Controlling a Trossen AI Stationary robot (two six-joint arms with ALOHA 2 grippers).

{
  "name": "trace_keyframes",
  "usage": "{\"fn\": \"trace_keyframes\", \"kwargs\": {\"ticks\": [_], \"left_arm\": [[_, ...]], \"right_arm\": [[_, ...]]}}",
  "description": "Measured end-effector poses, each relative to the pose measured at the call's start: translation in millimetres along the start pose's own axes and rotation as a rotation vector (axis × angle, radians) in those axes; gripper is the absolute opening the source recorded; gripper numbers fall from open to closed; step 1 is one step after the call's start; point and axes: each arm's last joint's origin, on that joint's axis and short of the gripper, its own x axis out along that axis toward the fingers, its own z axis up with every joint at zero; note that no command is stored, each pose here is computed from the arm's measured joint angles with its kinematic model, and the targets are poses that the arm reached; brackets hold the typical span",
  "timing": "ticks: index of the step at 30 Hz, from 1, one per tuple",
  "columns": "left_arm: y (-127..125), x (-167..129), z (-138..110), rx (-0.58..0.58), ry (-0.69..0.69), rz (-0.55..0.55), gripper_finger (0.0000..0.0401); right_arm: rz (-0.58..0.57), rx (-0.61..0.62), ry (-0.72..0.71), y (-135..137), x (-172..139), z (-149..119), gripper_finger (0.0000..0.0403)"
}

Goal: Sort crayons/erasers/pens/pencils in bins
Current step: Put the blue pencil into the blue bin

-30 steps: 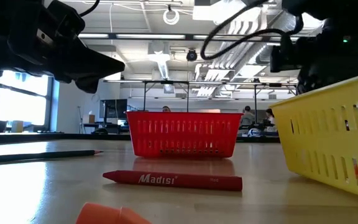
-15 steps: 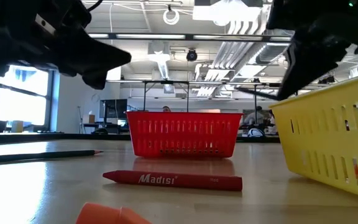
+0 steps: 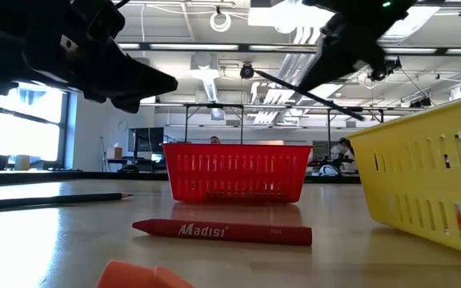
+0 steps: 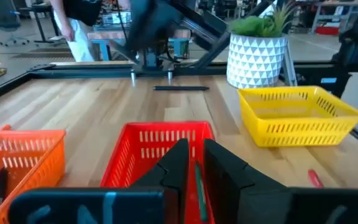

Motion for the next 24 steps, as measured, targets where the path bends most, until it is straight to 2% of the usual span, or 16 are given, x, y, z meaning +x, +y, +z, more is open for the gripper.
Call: {"fn": "trace_keyframes", "kwargs": {"ticks": [7, 12, 16, 24], "left_arm": [[5.3, -8.7, -3.7, -0.010, -0.029, 0.070, 0.0009], [7.0, -13.0, -3.3, -0.015, -0.062, 0.077, 0.0001], [7.0, -13.0, -3.2, -0.006, -0.062, 0.078, 0.0002], [7.0, -13.1, -1.8, -0.010, -0.076, 0.078, 0.0003]], "right_arm": [[-0.046, -0.106, -0.098, -59.8, 46.0, 21.3, 0.0000], [-0.062, -0.101, -0.224, -116.6, 80.5, 26.6, 0.0000], [-0.081, -0.126, -0.216, -150.5, 112.9, 23.6, 0.0000], [-0.082, -0.175, -0.175, -207.6, 178.1, 39.2, 0.0000]]}}
